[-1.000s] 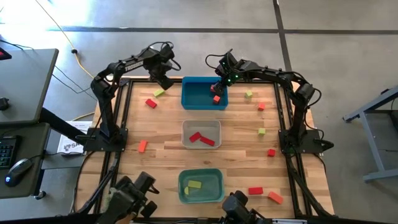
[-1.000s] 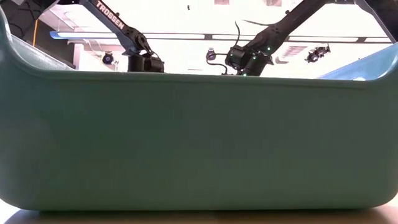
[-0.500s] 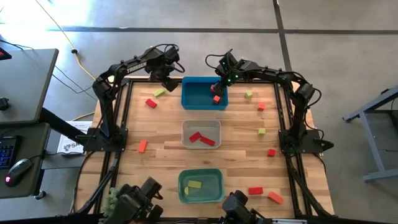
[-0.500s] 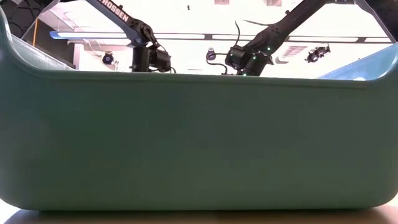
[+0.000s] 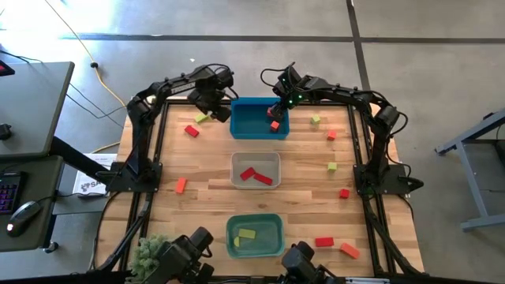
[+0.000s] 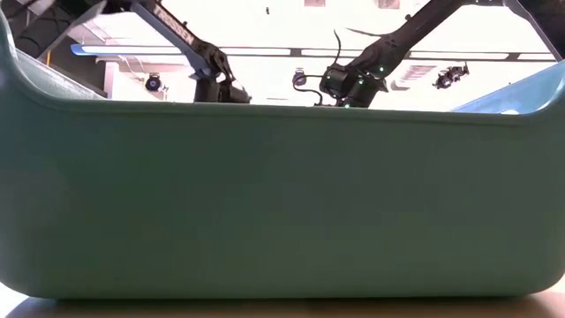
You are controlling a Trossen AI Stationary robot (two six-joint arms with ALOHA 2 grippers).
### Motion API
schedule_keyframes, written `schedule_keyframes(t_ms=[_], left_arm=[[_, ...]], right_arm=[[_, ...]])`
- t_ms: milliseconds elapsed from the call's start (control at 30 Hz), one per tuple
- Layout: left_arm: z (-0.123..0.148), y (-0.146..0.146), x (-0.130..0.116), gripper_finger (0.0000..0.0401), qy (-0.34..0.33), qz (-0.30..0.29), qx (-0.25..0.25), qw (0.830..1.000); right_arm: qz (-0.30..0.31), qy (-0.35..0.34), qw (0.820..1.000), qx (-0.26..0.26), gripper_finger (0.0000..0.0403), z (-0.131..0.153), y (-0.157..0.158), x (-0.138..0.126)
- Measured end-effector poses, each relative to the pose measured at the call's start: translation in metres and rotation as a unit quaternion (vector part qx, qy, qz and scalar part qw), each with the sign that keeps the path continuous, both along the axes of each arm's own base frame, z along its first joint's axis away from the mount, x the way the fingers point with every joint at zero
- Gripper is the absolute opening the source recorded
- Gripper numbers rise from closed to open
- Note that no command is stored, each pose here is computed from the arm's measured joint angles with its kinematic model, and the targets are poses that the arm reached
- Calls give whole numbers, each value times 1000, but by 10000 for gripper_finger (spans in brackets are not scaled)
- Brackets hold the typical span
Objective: Sort & place blocks by color
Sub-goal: Put the light green block into the green bin
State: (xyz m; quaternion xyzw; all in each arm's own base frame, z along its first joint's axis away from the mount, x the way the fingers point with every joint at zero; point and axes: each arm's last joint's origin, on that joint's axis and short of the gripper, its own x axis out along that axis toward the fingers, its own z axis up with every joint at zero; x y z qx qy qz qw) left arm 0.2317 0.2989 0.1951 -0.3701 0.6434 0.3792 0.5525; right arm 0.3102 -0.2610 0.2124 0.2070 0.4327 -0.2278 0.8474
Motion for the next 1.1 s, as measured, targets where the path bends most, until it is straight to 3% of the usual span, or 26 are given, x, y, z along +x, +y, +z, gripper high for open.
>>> schedule_keyframes(t_ms=[133, 333, 700, 1100], left_arm=[[-20, 4, 2, 166, 20, -8, -22, 1000], [-21, 7, 1, 166, 45, -32, -9, 998], [-6, 34, -20, 165, 11, 79, 18, 997], [-18, 47, -36, 165, 9, 67, -4, 998]], right_arm=[[-1, 2, 1000, 3, 177, 0, 0, 0], [2, 8, 1000, 6, 177, -1, 1, -1], [57, 20, 998, -28, 177, -1, 1, -1], [76, 12, 996, -51, 177, 1, -1, 1]])
